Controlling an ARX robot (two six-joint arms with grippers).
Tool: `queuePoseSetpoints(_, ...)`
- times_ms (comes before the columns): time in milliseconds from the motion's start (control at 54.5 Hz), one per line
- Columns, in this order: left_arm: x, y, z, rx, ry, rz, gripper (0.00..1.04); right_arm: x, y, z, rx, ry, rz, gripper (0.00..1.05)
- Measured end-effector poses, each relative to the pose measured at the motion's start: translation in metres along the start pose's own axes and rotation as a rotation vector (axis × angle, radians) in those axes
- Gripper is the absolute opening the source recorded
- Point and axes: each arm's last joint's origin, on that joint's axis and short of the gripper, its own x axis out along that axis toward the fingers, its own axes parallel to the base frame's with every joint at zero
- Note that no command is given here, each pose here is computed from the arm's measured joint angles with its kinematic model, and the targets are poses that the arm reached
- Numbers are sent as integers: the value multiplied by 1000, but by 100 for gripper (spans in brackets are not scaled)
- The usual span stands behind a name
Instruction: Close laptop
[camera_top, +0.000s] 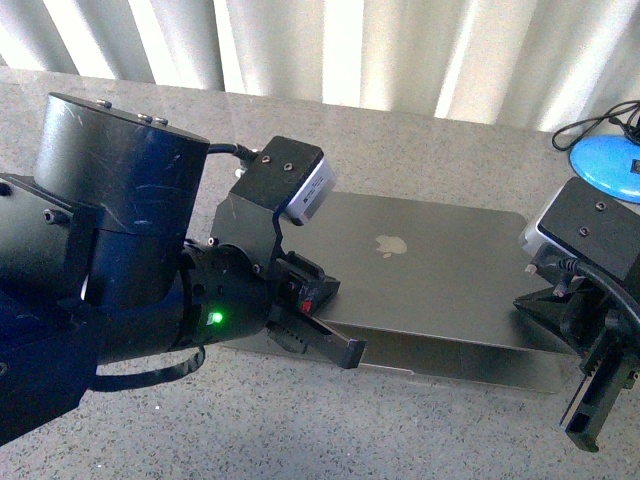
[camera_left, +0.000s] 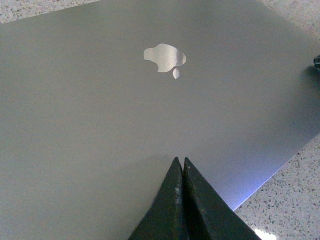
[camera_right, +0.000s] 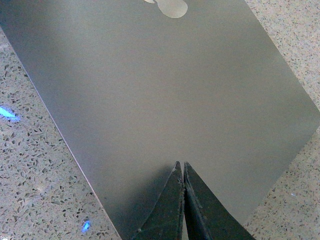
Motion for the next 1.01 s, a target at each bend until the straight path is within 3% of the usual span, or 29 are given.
queuePoseSetpoints(1009,2,1,-16,-50,23,-45,4,4,3,-14,20,43,28,1)
